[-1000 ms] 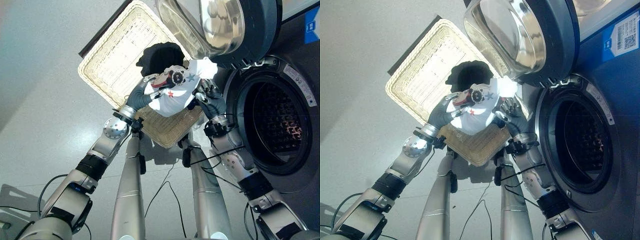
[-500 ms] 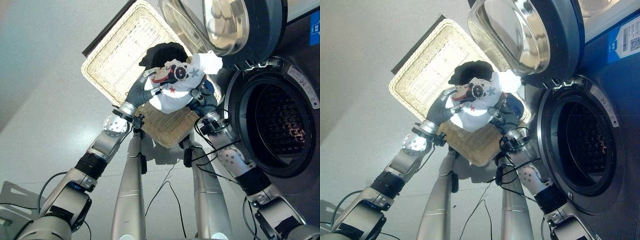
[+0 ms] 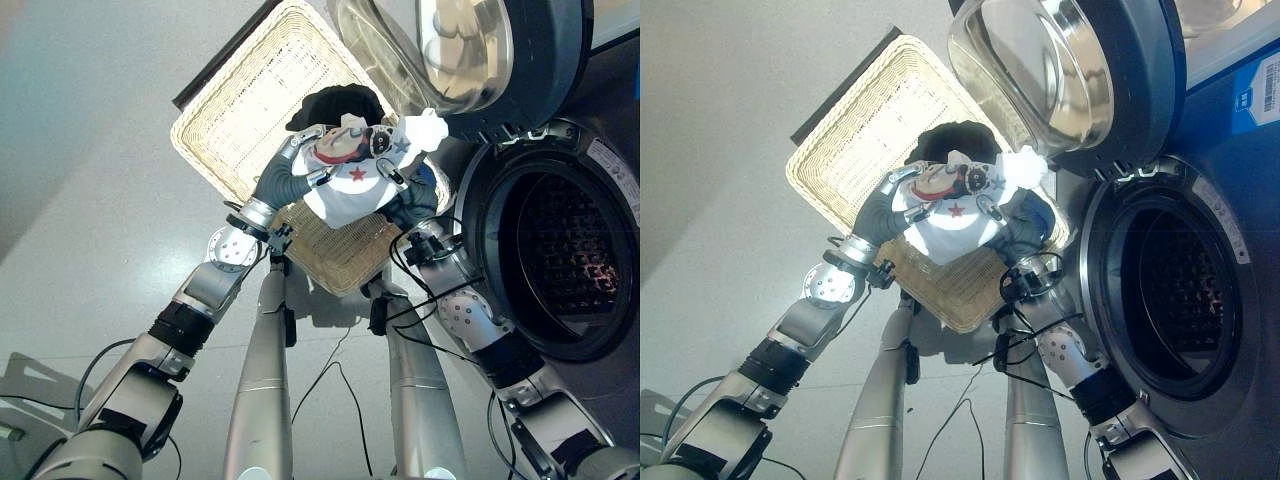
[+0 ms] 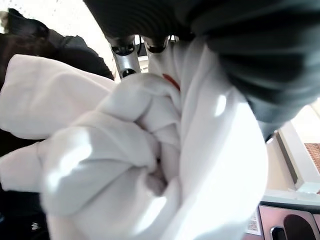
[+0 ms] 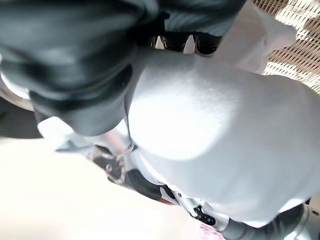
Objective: Put the clothes into the washing machine.
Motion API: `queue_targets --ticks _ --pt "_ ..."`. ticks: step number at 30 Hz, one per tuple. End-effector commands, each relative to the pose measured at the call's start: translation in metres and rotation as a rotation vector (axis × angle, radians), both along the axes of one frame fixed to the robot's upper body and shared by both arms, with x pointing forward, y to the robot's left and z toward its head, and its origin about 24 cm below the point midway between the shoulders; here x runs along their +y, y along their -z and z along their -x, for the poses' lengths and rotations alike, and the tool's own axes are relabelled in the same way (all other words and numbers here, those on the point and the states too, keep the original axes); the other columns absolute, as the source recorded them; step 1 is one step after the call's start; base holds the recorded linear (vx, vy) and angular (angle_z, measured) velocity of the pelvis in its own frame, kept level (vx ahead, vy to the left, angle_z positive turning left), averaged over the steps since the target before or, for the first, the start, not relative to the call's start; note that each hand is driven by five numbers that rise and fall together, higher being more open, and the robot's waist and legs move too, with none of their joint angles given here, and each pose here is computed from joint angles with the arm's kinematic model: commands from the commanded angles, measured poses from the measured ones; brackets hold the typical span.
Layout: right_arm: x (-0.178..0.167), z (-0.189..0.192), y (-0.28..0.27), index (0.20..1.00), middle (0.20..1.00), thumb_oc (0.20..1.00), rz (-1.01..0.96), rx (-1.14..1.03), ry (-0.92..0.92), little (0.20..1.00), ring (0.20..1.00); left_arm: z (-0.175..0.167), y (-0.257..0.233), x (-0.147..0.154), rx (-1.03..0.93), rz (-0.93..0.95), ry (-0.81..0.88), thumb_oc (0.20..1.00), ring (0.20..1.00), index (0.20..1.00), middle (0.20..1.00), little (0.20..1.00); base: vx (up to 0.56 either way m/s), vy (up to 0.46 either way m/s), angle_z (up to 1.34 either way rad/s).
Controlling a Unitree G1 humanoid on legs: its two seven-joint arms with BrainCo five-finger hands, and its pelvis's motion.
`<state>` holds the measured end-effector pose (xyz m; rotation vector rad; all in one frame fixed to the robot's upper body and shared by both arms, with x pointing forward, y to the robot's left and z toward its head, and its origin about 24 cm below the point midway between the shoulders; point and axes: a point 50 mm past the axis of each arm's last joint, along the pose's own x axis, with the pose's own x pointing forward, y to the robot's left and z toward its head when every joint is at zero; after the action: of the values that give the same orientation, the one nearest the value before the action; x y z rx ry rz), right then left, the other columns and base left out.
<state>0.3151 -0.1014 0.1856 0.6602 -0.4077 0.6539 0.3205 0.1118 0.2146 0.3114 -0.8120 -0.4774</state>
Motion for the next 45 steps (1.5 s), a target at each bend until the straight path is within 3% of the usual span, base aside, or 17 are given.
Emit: queue_targets --ticks 1,10,11,12,13,21,27,37,45 --pt "0.046 0.034 -0.034 0.200 0.200 0.200 -0.053 -0.199 -0.266 0.200 0.200 0.026 -0.033 -0.043 -0.200 -0.027 0.202 0.200 0.200 0.200 0.200 0.200 0.00 0.000 0.00" --pt "0.048 0.034 -0.032 0.200 0.200 0.200 -0.086 -0.193 -0.291 0.200 0.200 0.024 -0.031 -0.043 -0.219 0.027 0.095 0.200 0.200 0.200 0.200 0.200 0.00 0.000 0.00" --pt "0.048 0.035 -0.032 0.200 0.200 0.200 -0.089 -0.192 -0.291 0.200 0.200 0.023 -0.030 -0.043 -0.210 0.033 0.077 0.325 0.325 0.325 0.325 0.325 0.00 0.000 0.00" --pt "0.049 0.035 -0.032 0.200 0.200 0.200 -0.095 -0.190 -0.292 0.200 0.200 0.020 -0.027 -0.043 -0.195 0.046 0.033 0.812 0.812 0.812 0.812 0.812 0.00 0.000 0.00" --pt "0.048 0.034 -0.032 0.200 0.200 0.200 -0.103 -0.191 -0.284 0.200 0.200 0.016 -0.024 -0.040 -0.180 0.061 -0.020 1.000 1.000 1.000 1.000 1.000 0.00 0.000 0.00" --pt "0.024 0.025 -0.038 0.200 0.200 0.200 -0.189 -0.213 -0.149 0.200 0.200 0.011 -0.016 -0.020 -0.162 0.173 -0.178 1.000 1.000 1.000 1.000 1.000 0.00 0.000 0.00" --pt "-0.006 0.020 -0.040 0.200 0.200 0.200 -0.227 -0.241 0.029 0.200 0.200 0.012 -0.015 -0.001 -0.140 0.307 -0.195 1.000 1.000 1.000 1.000 1.000 0.00 0.001 0.02" --pt "-0.055 0.016 -0.042 0.200 0.200 0.200 -0.311 -0.268 0.294 0.200 0.200 0.015 -0.021 0.016 -0.183 0.369 -0.220 1.000 1.000 1.000 1.000 1.000 0.00 0.000 0.00" --pt "-0.075 0.018 -0.040 0.200 0.200 0.200 -0.329 -0.267 0.381 0.200 0.200 0.014 -0.022 0.027 -0.218 0.416 -0.299 1.000 1.000 1.000 1.000 1.000 0.00 0.000 0.00"
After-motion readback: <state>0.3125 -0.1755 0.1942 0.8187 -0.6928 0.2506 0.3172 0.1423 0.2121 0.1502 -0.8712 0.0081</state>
